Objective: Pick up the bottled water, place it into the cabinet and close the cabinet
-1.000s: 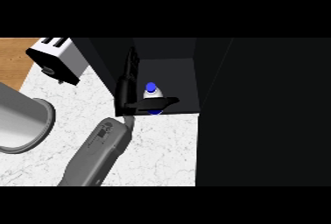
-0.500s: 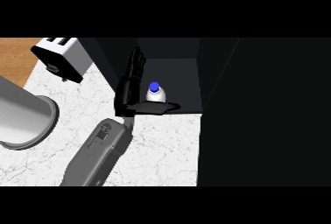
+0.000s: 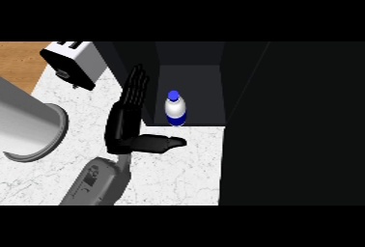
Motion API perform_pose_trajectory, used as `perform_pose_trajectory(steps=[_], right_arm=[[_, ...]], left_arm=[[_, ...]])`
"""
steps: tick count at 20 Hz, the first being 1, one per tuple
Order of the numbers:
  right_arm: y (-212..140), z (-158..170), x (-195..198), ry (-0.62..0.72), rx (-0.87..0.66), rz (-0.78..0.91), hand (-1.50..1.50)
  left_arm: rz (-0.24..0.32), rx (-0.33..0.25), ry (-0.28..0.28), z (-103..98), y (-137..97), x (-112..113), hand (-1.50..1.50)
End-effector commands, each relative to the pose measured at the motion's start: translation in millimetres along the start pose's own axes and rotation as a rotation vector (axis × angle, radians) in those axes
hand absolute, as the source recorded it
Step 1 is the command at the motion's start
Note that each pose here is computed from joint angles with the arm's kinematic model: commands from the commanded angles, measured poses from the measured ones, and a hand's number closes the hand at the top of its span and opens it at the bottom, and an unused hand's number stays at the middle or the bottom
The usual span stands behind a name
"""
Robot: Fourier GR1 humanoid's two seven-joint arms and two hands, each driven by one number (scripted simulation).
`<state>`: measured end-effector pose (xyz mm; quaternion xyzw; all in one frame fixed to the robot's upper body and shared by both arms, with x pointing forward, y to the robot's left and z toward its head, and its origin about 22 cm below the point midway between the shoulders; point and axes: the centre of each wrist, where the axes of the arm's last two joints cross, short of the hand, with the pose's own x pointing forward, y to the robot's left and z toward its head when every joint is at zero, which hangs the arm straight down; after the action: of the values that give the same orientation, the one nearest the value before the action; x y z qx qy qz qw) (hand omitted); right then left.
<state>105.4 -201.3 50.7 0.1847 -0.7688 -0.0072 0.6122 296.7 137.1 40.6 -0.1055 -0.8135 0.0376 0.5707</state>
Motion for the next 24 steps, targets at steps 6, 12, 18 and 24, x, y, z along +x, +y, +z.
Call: perform_pose_trajectory(steps=[6,12,18,24], right_arm=[[14,11,10,-0.006,0.003,-0.010,-1.50],[8,14,11,0.017,0.122,0.069,-1.50],[15,17,11,0.136,0.317,0.130,1.50],[37,13,31,0.138,0.470,0.140,1.50]], left_arm=[[0.074,0.025,-0.050,52,-11,61,-1.50],[0.111,-0.037,-0.025,82,-2,70,-1.50],[0.148,-0.008,-0.053,129,6,95,-1.50],[0.091,0.037,-0.085,158,27,127,-1.50]])
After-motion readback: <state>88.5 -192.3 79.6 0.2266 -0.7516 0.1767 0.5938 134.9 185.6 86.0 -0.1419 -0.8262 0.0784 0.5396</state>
